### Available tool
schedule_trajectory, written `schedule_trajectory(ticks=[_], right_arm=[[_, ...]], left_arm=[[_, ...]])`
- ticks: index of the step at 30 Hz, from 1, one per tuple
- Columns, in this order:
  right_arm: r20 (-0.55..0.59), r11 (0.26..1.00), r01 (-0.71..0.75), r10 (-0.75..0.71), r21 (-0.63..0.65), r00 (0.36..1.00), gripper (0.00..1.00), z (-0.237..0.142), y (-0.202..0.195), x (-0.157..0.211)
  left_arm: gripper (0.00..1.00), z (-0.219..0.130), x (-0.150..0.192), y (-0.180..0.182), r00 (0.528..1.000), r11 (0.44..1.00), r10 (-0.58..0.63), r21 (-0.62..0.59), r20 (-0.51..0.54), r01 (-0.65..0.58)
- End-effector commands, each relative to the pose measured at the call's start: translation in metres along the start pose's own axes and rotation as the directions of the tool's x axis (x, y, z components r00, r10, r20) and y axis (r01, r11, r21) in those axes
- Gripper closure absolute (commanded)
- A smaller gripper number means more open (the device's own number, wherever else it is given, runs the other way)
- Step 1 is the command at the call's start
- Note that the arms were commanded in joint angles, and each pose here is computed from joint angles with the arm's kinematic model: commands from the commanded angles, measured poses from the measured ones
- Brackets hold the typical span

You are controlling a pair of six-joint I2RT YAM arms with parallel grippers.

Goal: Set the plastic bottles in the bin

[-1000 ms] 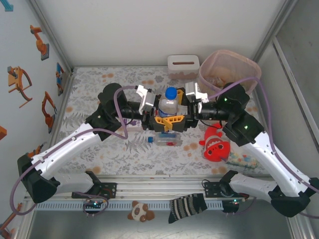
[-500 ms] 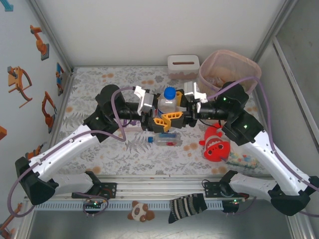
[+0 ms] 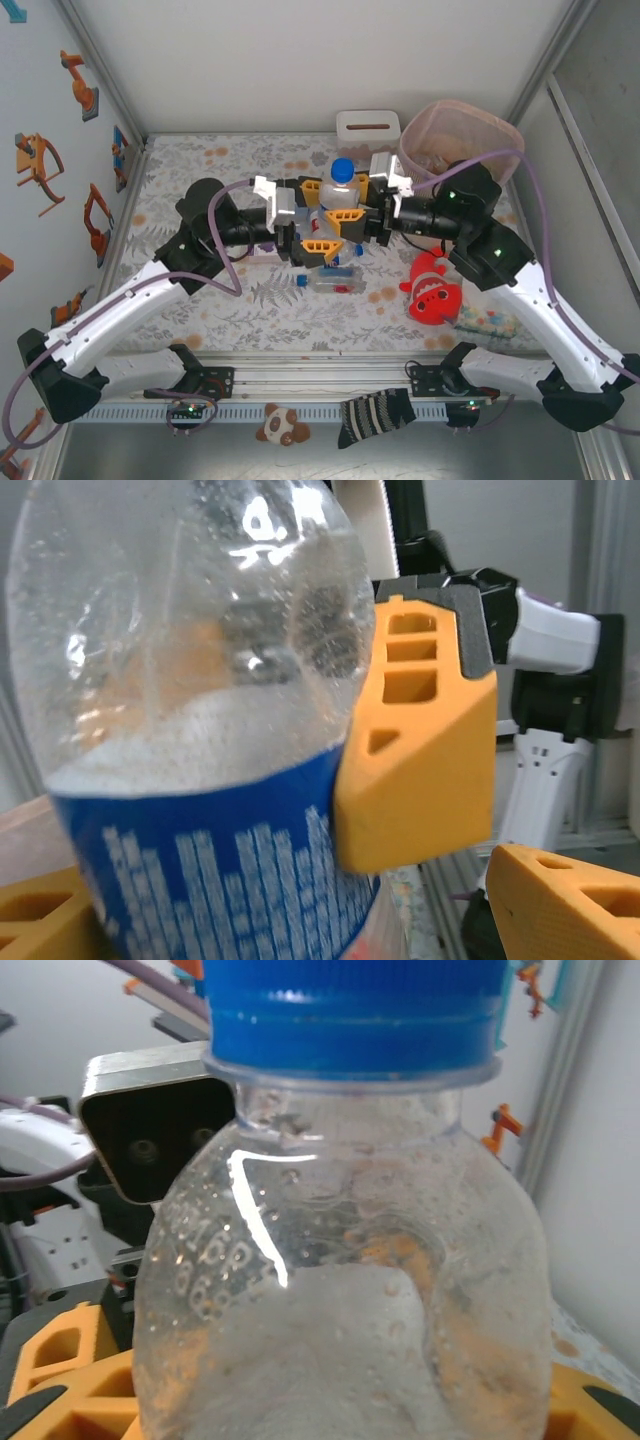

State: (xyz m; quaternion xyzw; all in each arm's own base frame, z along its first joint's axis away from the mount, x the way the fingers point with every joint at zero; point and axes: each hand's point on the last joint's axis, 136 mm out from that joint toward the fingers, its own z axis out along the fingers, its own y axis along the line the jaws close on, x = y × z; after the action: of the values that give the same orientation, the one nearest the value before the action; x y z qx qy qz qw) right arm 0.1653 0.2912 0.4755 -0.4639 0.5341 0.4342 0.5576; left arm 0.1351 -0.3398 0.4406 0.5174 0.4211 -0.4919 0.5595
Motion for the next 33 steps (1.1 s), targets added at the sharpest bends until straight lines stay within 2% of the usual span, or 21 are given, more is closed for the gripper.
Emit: schedule_trajectory(ticks=[1, 4, 8, 14, 18, 20, 27, 30, 33], right_arm=[[-0.001, 0.974, 0.05, -0.051, 0.223, 0.999, 0.52, -0.017, -0.037, -0.018], [-0.017, 0.938, 0.028, -0.024, 0.345, 1.0, 0.52, -0.031, -0.066, -0.022], [0.008, 0.856, -0.082, 0.091, 0.51, 0.996, 0.52, -0.058, -0.119, -0.022], [0.042, 0.651, -0.177, 0.218, 0.738, 0.975, 0.53, -0.108, -0.194, -0.005], [0.104, 0.514, -0.258, 0.309, 0.818, 0.945, 0.55, -0.139, -0.236, 0.013], [0.123, 0.468, -0.284, 0.344, 0.837, 0.931, 0.57, -0.15, -0.253, 0.023], [-0.003, 0.328, -0.15, 0.423, 0.933, 0.906, 0.59, -0.198, -0.307, 0.067], [-0.199, 0.348, 0.038, 0.441, 0.937, 0.875, 0.59, -0.211, -0.319, 0.091], [-0.393, 0.389, 0.214, 0.47, 0.896, 0.791, 0.58, -0.222, -0.328, 0.12]], left_arm=[[0.15, -0.009, -0.003, 0.002, 0.999, 0.998, 0.042, -0.056, 0.002, -0.042], [0.15, -0.013, 0.0, 0.003, 0.999, 0.996, 0.042, -0.082, -0.01, -0.043], [0.15, -0.016, 0.002, 0.002, 0.999, 0.995, 0.04, -0.096, -0.016, -0.041], [0.15, -0.019, 0.006, 0.003, 0.999, 0.993, 0.026, -0.111, -0.03, -0.029], [0.15, -0.02, 0.005, 0.002, 0.999, 0.994, 0.022, -0.111, -0.027, -0.025], [0.15, -0.02, 0.006, 0.002, 0.999, 0.993, 0.017, -0.113, -0.028, -0.02], [0.15, -0.021, 0.006, 0.0, 1.0, 0.994, 0.007, -0.112, -0.027, -0.01], [0.15, -0.022, 0.008, -0.001, 1.0, 0.994, 0.004, -0.113, -0.031, -0.008], [0.15, -0.023, 0.008, -0.001, 0.999, 0.993, 0.003, -0.114, -0.032, -0.007]])
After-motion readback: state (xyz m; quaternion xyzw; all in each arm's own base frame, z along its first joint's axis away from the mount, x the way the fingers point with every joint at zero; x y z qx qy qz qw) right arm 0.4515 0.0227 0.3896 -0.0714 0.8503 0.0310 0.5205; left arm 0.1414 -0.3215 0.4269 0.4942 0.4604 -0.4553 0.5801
